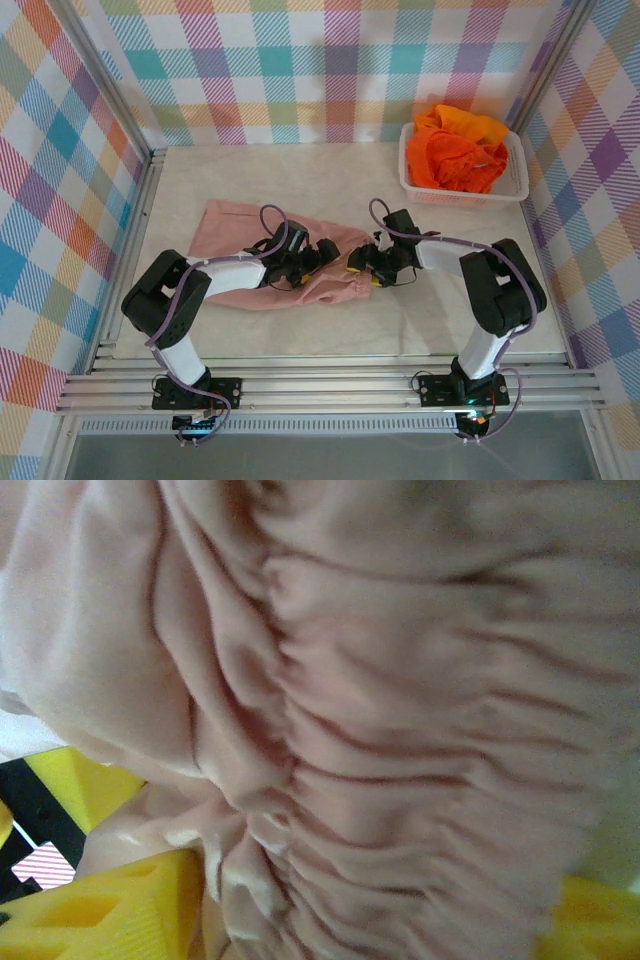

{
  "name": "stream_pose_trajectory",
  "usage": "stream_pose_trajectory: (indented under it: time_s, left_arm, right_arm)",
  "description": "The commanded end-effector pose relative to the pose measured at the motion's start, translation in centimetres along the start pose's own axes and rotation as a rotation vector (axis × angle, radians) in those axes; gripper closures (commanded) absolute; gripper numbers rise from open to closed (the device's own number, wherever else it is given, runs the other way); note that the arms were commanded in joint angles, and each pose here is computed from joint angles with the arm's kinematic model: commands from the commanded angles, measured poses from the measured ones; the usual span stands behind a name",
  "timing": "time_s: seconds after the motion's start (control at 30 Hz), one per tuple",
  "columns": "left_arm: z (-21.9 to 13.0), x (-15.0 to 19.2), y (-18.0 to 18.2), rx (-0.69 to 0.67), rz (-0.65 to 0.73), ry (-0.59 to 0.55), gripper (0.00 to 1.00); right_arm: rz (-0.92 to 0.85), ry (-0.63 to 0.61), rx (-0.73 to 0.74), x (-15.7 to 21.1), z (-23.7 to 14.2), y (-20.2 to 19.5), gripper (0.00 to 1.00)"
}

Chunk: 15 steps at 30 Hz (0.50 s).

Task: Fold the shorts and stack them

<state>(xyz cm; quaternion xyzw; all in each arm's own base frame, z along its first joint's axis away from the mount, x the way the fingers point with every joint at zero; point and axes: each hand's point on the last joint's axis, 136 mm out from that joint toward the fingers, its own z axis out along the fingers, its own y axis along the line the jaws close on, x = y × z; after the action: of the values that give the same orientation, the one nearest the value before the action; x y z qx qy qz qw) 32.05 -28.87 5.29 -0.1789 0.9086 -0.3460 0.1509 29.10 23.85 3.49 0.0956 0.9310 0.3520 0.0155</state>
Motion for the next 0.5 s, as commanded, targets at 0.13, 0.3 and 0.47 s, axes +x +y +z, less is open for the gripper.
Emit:
stream_pose_trajectory:
  time_s: [0.13, 0.3, 0.47]
  left_arm:
    - [0.9, 0.8, 2.4, -0.063, -0.017, 0.011, 0.0]
    - [1.0, 0.8, 2.3, -0.053, -0.025, 0.012, 0.0]
    - [-1.6, -0.5, -0.4, 0.008, 0.011, -0.052, 0.0]
  right_arm:
    - [-0.018, -0.002, -0.059, -0.5, 0.9, 2.4, 0.49]
    - [-0.031, 0.001, -0.026, -0.6, 1.2, 1.9, 0.67]
    - [-0.109, -0.024, 0.1, -1.1, 0.0, 0.7, 0.92]
